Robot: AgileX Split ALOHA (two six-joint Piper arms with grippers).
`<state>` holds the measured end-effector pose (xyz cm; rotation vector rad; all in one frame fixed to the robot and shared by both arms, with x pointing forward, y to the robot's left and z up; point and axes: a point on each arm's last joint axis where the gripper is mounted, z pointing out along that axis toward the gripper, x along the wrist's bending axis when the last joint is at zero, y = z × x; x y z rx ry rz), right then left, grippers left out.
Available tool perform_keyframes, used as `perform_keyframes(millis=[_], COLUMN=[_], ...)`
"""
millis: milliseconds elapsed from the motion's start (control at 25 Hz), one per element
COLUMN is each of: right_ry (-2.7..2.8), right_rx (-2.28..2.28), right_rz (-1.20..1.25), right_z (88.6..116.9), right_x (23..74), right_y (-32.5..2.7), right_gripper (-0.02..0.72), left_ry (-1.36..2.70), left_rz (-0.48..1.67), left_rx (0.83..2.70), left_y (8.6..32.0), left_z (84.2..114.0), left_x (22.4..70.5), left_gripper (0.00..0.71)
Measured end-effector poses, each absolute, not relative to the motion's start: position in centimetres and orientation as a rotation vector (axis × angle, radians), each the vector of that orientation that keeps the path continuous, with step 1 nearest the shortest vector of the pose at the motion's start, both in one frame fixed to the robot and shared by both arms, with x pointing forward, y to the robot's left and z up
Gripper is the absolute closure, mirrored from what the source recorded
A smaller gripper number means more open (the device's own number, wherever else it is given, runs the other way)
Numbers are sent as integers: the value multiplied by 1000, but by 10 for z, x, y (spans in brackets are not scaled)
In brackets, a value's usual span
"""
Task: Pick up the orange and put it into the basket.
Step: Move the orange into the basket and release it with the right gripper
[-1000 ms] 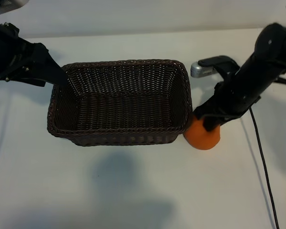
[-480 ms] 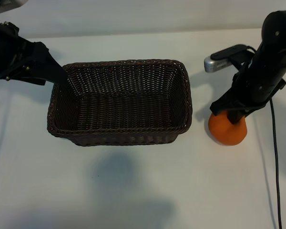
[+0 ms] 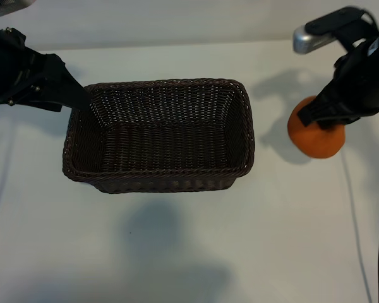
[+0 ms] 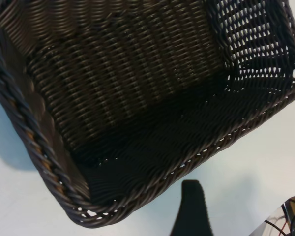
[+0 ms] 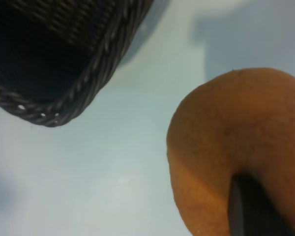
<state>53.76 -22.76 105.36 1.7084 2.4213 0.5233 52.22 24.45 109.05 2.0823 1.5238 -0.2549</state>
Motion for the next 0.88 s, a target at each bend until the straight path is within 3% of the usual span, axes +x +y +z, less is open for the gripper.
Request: perform_keyframes(millis=[280, 640, 880], right_ry=[2403, 2418, 2431], right_rx=[1695, 1670, 1677], right_rz=[589, 692, 716], right_z=[1075, 1123, 1128], right_x=[532, 533, 532], right_y=[-227, -221, -219], right_gripper=[616, 616, 617], left_ry=[1522, 1522, 1515], left_rz=[-278, -278, -278], left_rx=[2090, 2090, 2093], left_y=[244, 244, 244], left_z=[1090, 1090, 1091], left_x=[521, 521, 521], left_gripper=[129, 129, 129])
